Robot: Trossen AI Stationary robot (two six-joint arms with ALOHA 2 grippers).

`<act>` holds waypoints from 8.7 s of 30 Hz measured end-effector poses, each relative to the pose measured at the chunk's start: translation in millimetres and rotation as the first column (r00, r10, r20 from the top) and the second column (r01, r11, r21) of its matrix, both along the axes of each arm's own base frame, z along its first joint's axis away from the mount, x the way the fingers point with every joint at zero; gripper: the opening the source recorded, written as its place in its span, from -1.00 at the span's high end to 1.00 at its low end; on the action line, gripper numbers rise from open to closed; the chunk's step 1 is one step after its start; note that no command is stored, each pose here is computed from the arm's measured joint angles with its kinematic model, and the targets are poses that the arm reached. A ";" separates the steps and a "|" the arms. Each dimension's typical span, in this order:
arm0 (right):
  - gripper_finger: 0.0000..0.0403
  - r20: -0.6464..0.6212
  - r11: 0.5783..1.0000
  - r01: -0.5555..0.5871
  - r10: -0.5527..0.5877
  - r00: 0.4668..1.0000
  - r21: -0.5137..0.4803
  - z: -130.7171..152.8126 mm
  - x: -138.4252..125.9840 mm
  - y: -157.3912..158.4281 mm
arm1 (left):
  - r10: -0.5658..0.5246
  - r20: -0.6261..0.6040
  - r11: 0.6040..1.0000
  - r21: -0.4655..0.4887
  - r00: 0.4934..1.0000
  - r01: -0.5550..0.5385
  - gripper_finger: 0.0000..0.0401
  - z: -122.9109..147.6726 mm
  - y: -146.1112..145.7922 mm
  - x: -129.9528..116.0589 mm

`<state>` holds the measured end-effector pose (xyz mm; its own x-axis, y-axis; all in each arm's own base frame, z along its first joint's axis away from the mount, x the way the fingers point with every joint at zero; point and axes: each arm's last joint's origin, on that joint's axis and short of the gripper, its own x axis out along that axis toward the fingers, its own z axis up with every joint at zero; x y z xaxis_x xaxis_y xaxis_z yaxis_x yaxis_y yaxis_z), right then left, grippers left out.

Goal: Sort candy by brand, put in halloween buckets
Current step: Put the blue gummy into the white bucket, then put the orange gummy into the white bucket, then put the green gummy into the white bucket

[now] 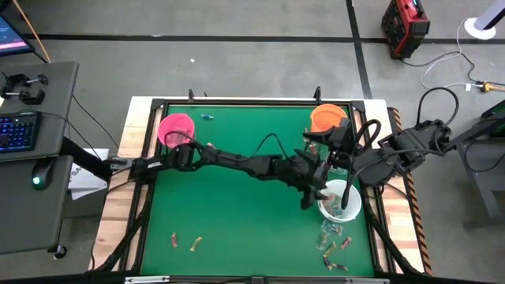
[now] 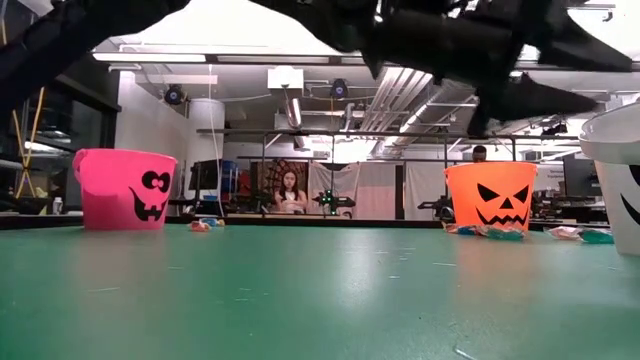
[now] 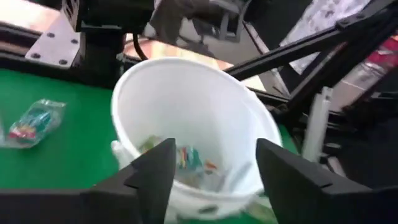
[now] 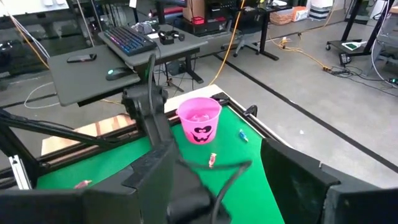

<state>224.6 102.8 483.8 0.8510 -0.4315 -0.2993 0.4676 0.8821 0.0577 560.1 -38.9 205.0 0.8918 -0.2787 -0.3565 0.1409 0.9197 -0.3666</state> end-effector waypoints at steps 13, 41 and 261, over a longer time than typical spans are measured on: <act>-0.15 -0.098 0.934 0.341 -0.331 0.938 0.107 -23.4 -30.6 -31.5 | 0.007 -0.339 0.996 0.082 0.941 0.022 -0.07 54.3 75.4 -87.8; -0.15 -0.807 0.508 0.717 -0.068 0.586 0.478 -274.9 4.1 -168.9 | 0.366 0.262 0.908 -0.313 0.893 -0.280 0.02 96.0 43.0 -304.6; -0.27 -0.688 0.564 0.463 0.288 0.665 0.684 -182.1 -72.1 11.0 | 0.497 -0.061 0.785 -0.393 0.865 -0.479 0.02 62.2 31.9 -297.8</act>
